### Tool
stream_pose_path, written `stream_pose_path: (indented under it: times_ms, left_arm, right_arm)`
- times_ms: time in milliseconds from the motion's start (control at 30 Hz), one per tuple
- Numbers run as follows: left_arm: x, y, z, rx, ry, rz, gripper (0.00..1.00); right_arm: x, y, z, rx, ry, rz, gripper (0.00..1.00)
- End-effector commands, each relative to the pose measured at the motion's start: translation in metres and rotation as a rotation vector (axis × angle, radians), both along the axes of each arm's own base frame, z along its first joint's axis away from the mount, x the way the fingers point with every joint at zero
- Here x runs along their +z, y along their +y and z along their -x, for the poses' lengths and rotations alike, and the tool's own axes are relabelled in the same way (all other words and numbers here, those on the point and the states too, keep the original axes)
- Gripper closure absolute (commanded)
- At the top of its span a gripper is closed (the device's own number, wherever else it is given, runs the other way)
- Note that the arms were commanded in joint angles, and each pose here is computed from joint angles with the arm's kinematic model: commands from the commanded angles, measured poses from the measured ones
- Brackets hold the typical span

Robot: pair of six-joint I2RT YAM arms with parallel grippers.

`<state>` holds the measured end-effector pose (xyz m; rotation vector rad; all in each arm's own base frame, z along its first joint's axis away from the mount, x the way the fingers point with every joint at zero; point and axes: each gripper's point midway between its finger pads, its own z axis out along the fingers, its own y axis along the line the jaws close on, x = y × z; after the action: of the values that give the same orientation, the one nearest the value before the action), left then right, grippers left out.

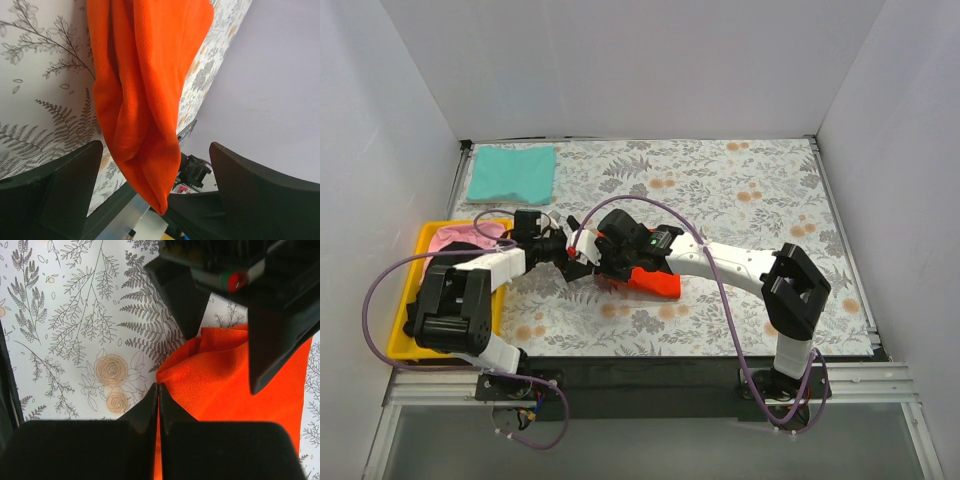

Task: Fold and stack the t-shirts
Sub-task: Neatly place the folded tshirt to the corner

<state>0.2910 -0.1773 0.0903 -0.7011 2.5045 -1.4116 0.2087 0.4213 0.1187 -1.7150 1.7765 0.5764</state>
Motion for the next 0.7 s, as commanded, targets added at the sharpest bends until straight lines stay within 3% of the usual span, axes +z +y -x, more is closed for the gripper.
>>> stream_pose_path:
  times_ms: [0, 233, 467, 667]
  left_arm:
    - [-0.008, -0.012, -0.003, 0.029, 0.017, -0.020, 0.12]
    - [-0.031, -0.013, -0.007, 0.050, 0.067, -0.076, 0.12]
    - [-0.033, -0.016, -0.037, 0.043, 0.029, -0.089, 0.41]
    - [-0.038, -0.032, -0.044, 0.032, 0.041, -0.053, 0.44]
  right_arm:
    - [0.015, 0.014, -0.001, 0.021, -0.017, -0.057, 0.99]
    - [0.019, 0.017, 0.001, 0.024, 0.000, -0.073, 0.99]
    - [0.028, 0.017, 0.006, 0.020, 0.022, -0.099, 0.99]
    - [0.023, 0.018, 0.006, 0.013, 0.033, -0.090, 0.99]
